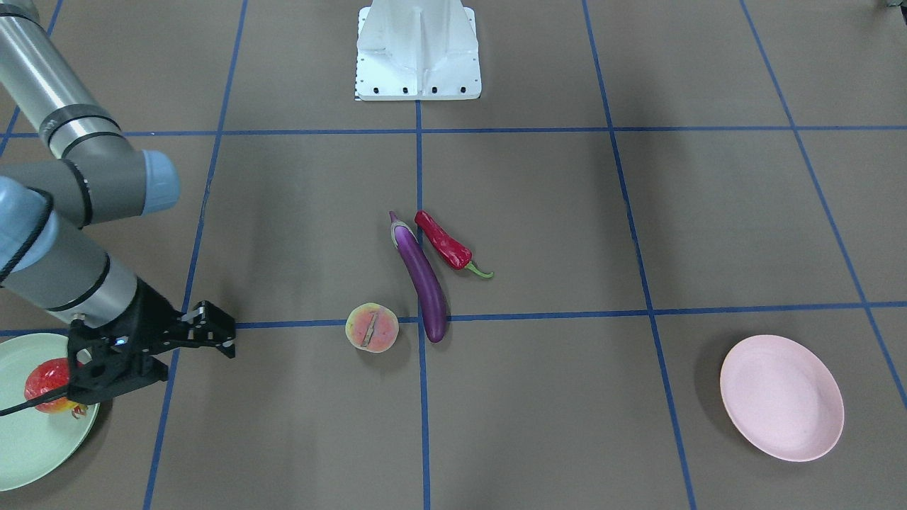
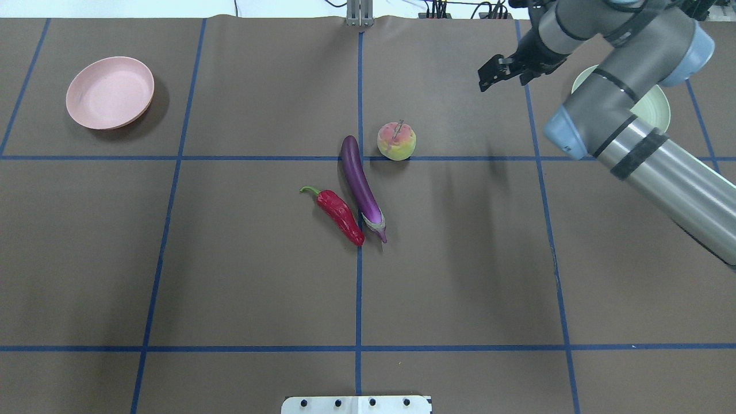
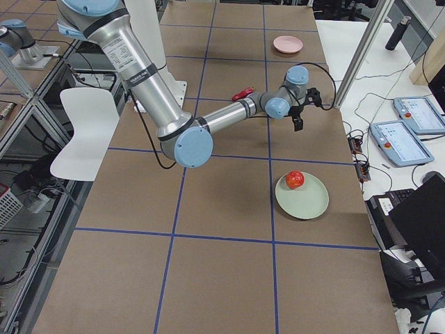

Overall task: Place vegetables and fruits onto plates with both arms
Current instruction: 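Move the right gripper back over the peach and lower it, then close the right gripper on the peach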

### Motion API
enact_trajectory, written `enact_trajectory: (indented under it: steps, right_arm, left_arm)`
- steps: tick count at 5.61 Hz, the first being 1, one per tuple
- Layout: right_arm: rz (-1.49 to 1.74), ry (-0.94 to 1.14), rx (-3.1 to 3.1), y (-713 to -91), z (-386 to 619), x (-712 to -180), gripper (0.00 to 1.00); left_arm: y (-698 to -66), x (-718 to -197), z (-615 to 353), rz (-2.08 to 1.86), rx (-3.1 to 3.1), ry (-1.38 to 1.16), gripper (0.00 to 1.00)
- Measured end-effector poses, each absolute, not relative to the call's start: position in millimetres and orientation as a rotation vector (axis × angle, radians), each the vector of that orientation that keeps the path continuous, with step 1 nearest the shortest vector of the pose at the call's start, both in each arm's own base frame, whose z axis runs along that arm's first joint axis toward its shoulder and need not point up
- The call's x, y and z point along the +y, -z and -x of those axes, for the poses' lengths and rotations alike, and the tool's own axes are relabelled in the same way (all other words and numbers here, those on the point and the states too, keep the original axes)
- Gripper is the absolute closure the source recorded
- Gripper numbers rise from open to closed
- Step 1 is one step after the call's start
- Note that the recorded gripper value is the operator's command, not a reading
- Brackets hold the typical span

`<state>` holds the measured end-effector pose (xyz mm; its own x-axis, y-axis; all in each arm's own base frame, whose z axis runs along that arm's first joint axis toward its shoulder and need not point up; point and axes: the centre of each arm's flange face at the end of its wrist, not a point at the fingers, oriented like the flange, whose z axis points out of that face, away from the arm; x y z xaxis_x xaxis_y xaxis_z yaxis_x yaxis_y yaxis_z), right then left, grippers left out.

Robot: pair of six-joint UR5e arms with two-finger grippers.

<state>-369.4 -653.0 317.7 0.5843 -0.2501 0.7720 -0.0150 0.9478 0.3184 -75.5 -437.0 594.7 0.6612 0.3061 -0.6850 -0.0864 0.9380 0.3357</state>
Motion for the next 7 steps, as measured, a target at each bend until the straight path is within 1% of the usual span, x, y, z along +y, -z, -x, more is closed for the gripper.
enact_trajectory:
  steps: [2, 3, 4, 7]
  right_arm:
    - [-0.260, 0.045, -0.874, -230.1, 477.1, -614.3, 0.02]
    - [-0.234, 0.013, -0.801, -192.2, 514.0, -597.2, 0.02]
    - [-0.221, -0.008, -0.760, -182.5, 536.9, -585.6, 0.01]
    - [-0.287, -0.023, -0.625, -208.2, 569.5, -583.1, 0.01]
  left_arm:
    - [-601.0, -436.9, 75.5, -0.275, 0.823, -0.221, 0.00]
    - [-605.1, -436.9, 75.5, -0.272, 0.823, -0.220, 0.00]
    - [-607.7, -437.0, 75.5, -0.270, 0.823, -0.219, 0.00]
    - [-608.9, -437.0, 75.5, -0.270, 0.823, -0.219, 0.00]
